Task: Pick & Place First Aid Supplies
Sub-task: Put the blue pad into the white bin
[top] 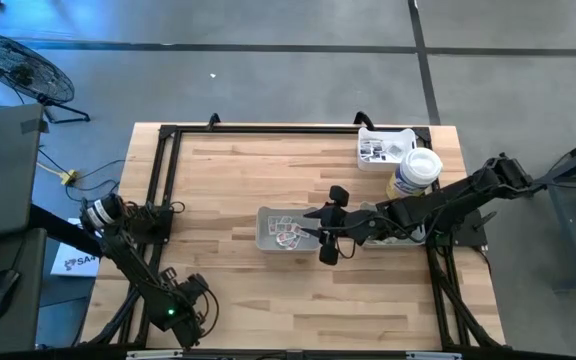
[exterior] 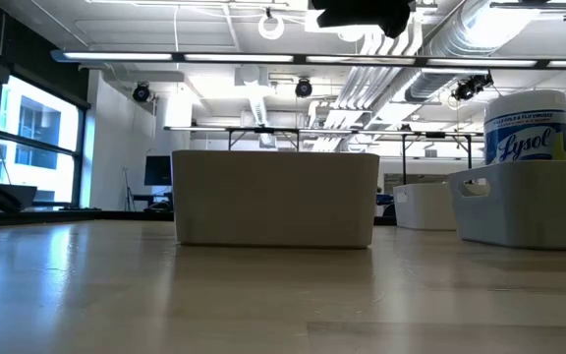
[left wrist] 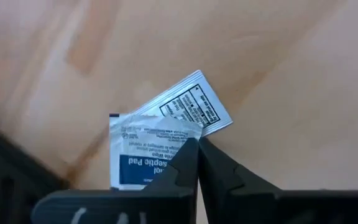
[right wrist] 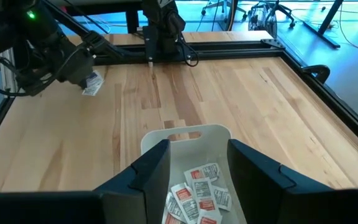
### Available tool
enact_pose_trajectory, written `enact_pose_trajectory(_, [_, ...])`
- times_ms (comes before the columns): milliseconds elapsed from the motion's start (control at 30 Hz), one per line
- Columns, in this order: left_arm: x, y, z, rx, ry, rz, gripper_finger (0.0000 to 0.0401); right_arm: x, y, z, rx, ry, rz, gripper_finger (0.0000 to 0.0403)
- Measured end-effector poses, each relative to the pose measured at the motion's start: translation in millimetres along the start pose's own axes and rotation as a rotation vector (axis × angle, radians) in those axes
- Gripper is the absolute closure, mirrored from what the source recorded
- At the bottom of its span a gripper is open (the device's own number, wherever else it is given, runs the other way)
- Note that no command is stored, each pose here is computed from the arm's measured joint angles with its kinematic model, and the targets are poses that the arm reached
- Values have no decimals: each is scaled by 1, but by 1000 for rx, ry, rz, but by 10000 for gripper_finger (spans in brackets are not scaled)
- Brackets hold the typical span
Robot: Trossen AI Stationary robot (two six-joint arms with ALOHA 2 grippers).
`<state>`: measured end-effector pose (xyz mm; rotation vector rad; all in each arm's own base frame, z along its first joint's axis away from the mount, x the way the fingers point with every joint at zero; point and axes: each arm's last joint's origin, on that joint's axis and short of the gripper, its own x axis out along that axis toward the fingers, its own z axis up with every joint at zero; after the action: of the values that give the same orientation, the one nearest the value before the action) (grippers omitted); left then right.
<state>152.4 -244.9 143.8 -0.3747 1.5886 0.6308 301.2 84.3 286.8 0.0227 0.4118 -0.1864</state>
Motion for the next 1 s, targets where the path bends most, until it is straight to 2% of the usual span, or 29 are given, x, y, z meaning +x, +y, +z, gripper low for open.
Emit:
enact_pose_trajectory(333, [-29,-4,-1,51,-91,39,400,0,0,0,-1,4,7,249])
enact_pose_trajectory(600, [-38,-5,3,100,-206,42,401,0,0,0,-2,4,7,249])
enact_pose_trajectory(833, [-38,-1,1,49,-158,76,395,0,0,0,-2,4,7,249])
enact_pose_trajectory(1000, [-28,5,7,-14,-164,117,354,0,0,0,-2,4,7,249])
